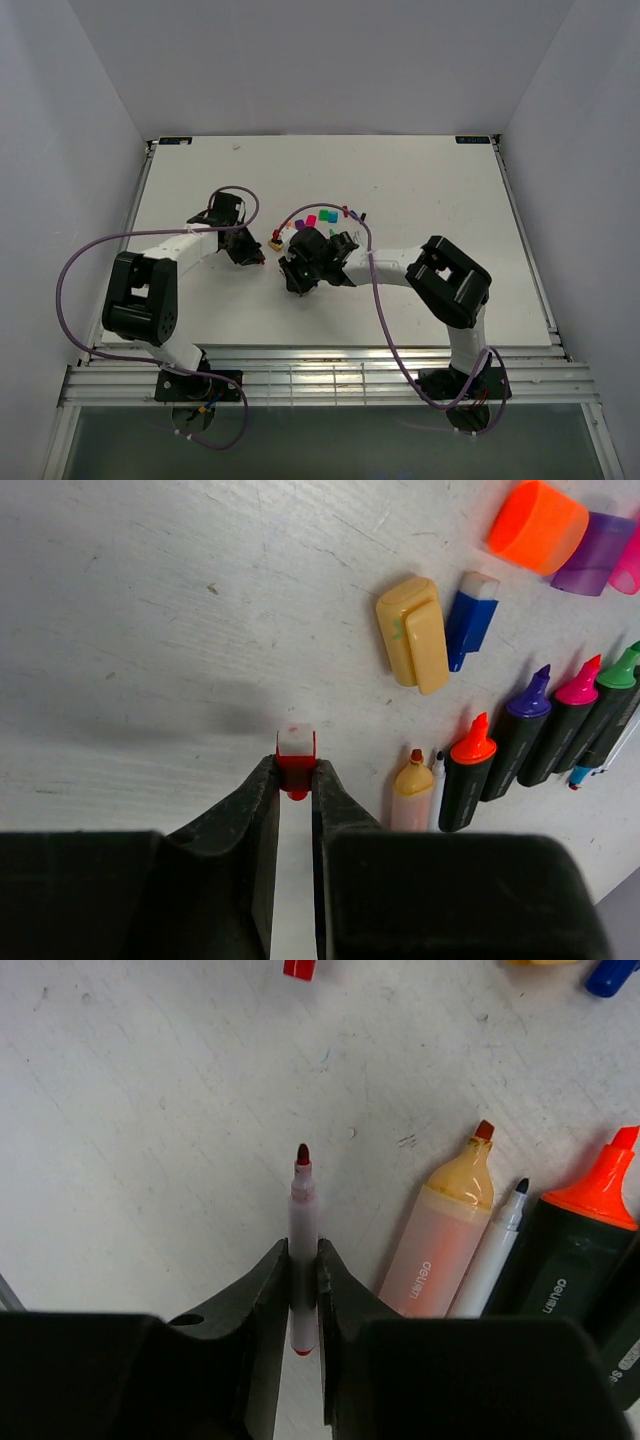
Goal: Open the pen caps
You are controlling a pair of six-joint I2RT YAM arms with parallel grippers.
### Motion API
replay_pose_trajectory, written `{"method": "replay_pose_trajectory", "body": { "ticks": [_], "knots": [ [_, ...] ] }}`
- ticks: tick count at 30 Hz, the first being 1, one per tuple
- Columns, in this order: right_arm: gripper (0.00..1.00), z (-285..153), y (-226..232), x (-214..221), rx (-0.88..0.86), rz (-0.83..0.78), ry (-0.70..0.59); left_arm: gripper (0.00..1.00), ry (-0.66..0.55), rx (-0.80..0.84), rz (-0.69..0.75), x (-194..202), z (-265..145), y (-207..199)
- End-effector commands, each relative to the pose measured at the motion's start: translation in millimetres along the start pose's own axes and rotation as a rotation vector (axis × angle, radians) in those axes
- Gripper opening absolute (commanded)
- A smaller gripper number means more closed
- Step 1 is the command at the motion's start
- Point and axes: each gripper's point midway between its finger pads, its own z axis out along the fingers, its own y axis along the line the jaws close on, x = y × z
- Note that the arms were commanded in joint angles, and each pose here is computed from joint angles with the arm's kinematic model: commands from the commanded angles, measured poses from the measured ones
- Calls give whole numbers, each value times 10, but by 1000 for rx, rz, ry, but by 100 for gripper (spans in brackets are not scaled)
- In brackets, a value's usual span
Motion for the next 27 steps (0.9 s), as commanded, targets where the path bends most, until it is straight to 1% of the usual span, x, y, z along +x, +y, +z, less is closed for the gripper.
{"method": "replay_pose_trajectory", "body": {
  "ticks": [1, 3, 4, 5, 7, 8, 9, 13, 14, 17, 18, 19, 21, 22, 23, 25, 26, 27],
  "knots": [
    [21, 51, -53, -190, 32, -15, -35, 11, -16, 3, 12, -47, 65, -8],
    [28, 61, -68, -190, 39, -19, -33, 18, -9, -8, 11, -33, 102, 16],
    [30, 58, -76, -206, 45, -20, -35, 26, -7, -19, 10, -25, 125, 42],
    [34, 57, -89, -213, 52, -22, -37, 30, -8, -19, 10, -30, 129, 47],
    [38, 44, -102, -227, 61, -26, -38, 38, -15, -28, 10, -39, 135, 61],
    [41, 35, -125, -245, 76, -27, -41, 46, -18, -28, 12, -44, 136, 61],
    [42, 29, -133, -260, 82, -29, -45, 49, -18, -30, 13, -44, 140, 66],
    [45, -48, -124, -367, 89, -42, -74, 55, -19, -18, 14, -55, 121, 33],
    [46, -78, -121, -409, 89, -48, -85, 57, -28, -10, 16, -70, 86, 12],
    [49, -241, -58, -564, 81, -59, -131, 62, -44, 2, 23, -84, 17, -6],
    [50, -292, -59, -519, 85, -60, -110, 65, -60, 17, 26, -110, -51, -45],
    [51, -415, -13, -627, 78, -63, -139, 66, -68, 27, 34, -114, -90, -76],
    [56, -562, -77, -696, 134, -52, -161, 69, -105, 50, 49, -159, -229, -154],
    [59, -715, -85, -714, 152, -43, -167, 70, -116, 60, 61, -154, -275, -195],
    [64, -800, -137, -722, 191, -33, -174, 71, -131, 68, 69, -171, -326, -233],
    [73, -1015, -176, -644, 231, -8, -163, 72, -153, 102, 87, -168, -437, -336],
    [78, -1100, -240, -604, 273, 4, -160, 72, -155, 117, 89, -165, -471, -375],
    [81, -1171, -276, -549, 298, 14, -153, 72, -146, 138, 97, -139, -498, -430]
  ]
}}
